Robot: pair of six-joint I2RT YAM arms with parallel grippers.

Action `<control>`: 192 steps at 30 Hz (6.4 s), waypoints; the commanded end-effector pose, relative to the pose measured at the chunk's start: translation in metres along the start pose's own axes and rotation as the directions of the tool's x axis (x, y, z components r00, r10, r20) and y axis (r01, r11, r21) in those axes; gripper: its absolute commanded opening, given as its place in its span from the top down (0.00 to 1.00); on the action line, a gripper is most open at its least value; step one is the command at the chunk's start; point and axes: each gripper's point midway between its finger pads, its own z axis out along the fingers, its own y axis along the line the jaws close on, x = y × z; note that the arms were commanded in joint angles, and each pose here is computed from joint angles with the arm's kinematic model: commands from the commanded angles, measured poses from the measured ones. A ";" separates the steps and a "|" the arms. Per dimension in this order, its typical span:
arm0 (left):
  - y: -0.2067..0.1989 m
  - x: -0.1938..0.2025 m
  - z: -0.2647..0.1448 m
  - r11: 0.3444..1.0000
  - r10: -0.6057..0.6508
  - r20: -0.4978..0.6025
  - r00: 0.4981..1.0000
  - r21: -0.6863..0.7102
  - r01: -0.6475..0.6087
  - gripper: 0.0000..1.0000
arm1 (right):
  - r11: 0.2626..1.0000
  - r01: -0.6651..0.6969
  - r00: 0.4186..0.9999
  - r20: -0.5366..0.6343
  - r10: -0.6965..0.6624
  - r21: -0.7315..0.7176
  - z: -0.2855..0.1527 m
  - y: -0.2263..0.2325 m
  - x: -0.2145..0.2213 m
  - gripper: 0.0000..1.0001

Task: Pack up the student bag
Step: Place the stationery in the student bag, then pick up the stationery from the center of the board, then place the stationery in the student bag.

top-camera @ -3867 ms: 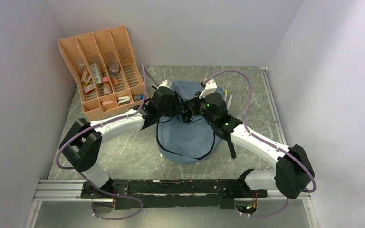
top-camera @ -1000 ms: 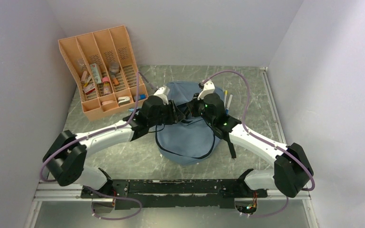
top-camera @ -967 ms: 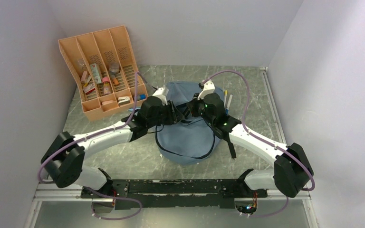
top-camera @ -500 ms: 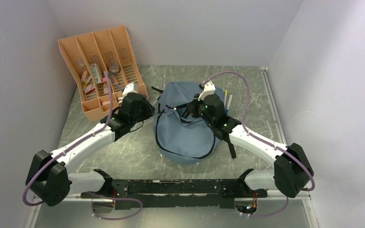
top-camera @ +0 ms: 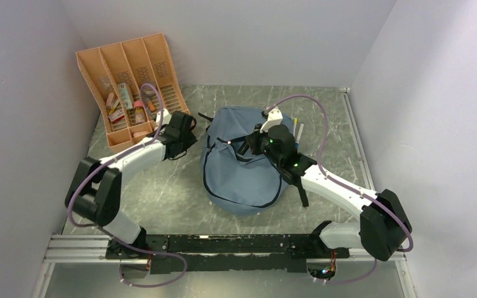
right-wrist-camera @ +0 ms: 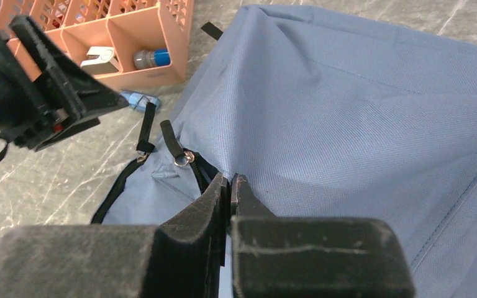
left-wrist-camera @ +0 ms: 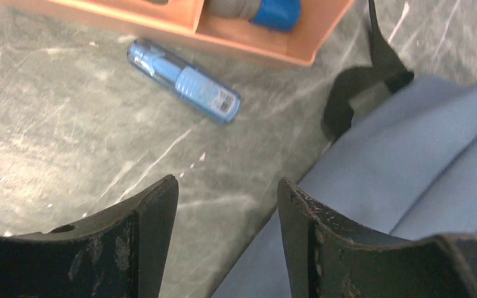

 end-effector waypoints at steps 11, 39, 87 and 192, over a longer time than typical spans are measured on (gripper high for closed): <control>0.011 -0.008 0.060 0.947 -0.227 0.063 0.972 -0.218 0.235 0.34 | 0.999 -0.005 0.999 0.049 0.007 -0.045 -0.012 0.009 -0.013 1.00; 0.023 -0.012 0.099 0.882 -0.285 0.099 0.953 -0.361 0.301 0.36 | 0.999 -0.001 0.999 0.042 0.002 -0.038 -0.015 0.006 -0.009 1.00; 0.103 0.040 0.066 0.857 0.128 -0.273 0.954 -0.453 -0.244 0.56 | 1.000 0.002 0.999 0.048 -0.001 -0.024 -0.017 0.002 -0.008 1.00; -0.236 0.112 -0.099 0.607 0.285 0.006 0.958 0.773 -0.185 0.47 | 0.994 -0.096 0.972 0.210 0.103 -0.045 -0.032 0.013 -0.066 1.00</control>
